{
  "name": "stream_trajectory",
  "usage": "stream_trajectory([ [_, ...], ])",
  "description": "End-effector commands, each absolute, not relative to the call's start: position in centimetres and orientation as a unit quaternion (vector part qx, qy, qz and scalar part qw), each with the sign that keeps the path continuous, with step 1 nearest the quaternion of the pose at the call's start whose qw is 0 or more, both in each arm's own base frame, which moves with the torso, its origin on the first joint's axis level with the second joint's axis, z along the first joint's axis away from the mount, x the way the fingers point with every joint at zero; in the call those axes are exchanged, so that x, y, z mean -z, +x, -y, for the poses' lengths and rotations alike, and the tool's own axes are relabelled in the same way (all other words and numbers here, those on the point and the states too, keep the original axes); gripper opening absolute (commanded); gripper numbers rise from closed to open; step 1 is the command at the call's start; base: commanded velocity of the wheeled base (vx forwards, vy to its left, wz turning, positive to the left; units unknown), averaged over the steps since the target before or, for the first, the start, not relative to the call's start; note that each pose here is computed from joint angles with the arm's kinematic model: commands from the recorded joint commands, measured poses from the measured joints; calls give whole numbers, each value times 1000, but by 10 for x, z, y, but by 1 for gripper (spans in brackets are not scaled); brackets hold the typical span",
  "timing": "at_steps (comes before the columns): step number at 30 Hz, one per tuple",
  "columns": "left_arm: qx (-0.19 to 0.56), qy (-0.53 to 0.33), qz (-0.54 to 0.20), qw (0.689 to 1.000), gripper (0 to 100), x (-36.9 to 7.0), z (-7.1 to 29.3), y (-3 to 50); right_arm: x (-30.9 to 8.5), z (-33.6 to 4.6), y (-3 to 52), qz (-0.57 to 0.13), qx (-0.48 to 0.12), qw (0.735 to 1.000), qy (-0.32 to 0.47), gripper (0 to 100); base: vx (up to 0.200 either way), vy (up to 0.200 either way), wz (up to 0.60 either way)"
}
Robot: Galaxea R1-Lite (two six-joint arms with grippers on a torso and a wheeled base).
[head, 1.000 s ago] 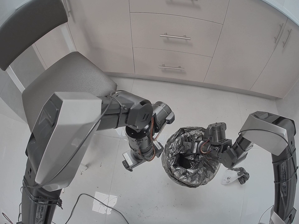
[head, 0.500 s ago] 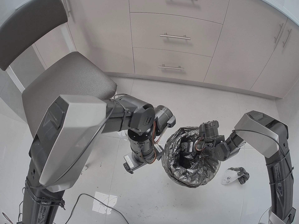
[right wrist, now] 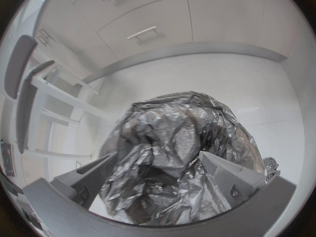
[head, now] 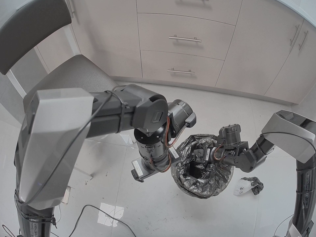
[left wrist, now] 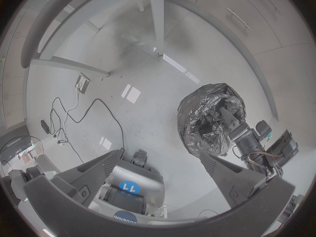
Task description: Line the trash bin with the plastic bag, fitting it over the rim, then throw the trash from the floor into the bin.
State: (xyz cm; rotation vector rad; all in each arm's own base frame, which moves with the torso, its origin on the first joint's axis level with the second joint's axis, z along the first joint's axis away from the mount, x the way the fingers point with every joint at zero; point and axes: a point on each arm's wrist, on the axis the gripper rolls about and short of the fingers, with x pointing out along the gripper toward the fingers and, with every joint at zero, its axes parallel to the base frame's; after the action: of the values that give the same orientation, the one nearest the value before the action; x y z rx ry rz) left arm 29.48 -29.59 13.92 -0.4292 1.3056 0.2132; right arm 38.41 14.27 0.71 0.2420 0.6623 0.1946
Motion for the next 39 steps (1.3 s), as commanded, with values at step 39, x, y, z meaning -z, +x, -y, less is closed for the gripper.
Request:
stream_trajectory([
  [39, 9, -300, -143, 943, 100, -338, -32, -116, -97, -52, 212, -174, -148, 973, 44, 100, 0, 0, 0],
])
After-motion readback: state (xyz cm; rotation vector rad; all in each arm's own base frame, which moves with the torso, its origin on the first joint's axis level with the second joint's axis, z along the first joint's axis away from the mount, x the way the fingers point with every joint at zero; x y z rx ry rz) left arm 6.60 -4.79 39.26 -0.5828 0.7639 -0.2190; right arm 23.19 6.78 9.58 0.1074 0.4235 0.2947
